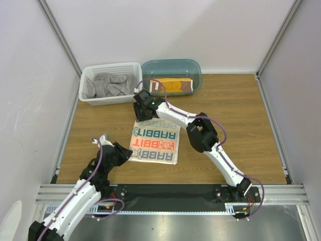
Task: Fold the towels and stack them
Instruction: Fold the towel
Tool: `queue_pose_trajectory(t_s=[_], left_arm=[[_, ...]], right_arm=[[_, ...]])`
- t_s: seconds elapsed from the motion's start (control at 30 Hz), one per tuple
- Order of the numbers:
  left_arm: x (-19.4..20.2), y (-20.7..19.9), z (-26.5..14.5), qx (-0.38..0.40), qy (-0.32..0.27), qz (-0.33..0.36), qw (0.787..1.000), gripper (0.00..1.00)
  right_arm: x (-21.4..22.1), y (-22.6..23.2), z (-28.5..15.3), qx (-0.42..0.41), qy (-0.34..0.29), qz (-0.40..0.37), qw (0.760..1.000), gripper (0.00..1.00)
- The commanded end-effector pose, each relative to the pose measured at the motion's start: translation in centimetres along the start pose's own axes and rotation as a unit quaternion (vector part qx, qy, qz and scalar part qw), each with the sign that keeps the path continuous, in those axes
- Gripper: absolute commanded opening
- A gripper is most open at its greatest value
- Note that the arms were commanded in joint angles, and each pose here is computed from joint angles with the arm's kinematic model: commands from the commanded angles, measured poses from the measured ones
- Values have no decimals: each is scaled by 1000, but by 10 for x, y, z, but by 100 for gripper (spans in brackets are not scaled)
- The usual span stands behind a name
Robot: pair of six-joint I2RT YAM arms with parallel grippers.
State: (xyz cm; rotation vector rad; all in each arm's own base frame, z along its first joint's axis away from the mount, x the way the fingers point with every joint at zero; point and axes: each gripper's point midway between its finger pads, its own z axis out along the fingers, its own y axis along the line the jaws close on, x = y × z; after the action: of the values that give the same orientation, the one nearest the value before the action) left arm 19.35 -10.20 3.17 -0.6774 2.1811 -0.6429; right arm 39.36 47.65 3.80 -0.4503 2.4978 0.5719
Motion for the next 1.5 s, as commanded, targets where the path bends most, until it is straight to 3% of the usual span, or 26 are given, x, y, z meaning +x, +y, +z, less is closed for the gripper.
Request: queue_pose_trajectory(t_s=[0.0,0.27,0.63,0.83,1.07,1.3,1.4,1.43,1.47], left_arm=[[21,28,-1,-47,41,11,998,45],[11,31,-11,-75,32,28,996,45],[15,30,-5,-76,57,68,993,37],[16,29,-6,-70,58,70,993,18],[18,25,-4,-55,62,79,993,0],[16,11,-6,-12,53,92,994,0],[10,3,-9,4,39,96,995,0],[10,2,-9,6,39,93,995,0],[11,2,-9,6,39,94,995,0]], right_arm=[[-22,7,-5,5,-36,-5,999,44],[-40,20,-7,-8,-67,20,998,49],[-19,12,22,5,-50,44,998,49],[-17,9,28,12,-51,47,997,40],[-18,9,27,12,-54,44,997,17],[-29,19,19,-8,-66,48,997,9],[-37,26,11,-21,-74,50,996,18],[-40,29,6,-25,-76,50,996,25],[-42,30,4,-26,-76,51,995,40]])
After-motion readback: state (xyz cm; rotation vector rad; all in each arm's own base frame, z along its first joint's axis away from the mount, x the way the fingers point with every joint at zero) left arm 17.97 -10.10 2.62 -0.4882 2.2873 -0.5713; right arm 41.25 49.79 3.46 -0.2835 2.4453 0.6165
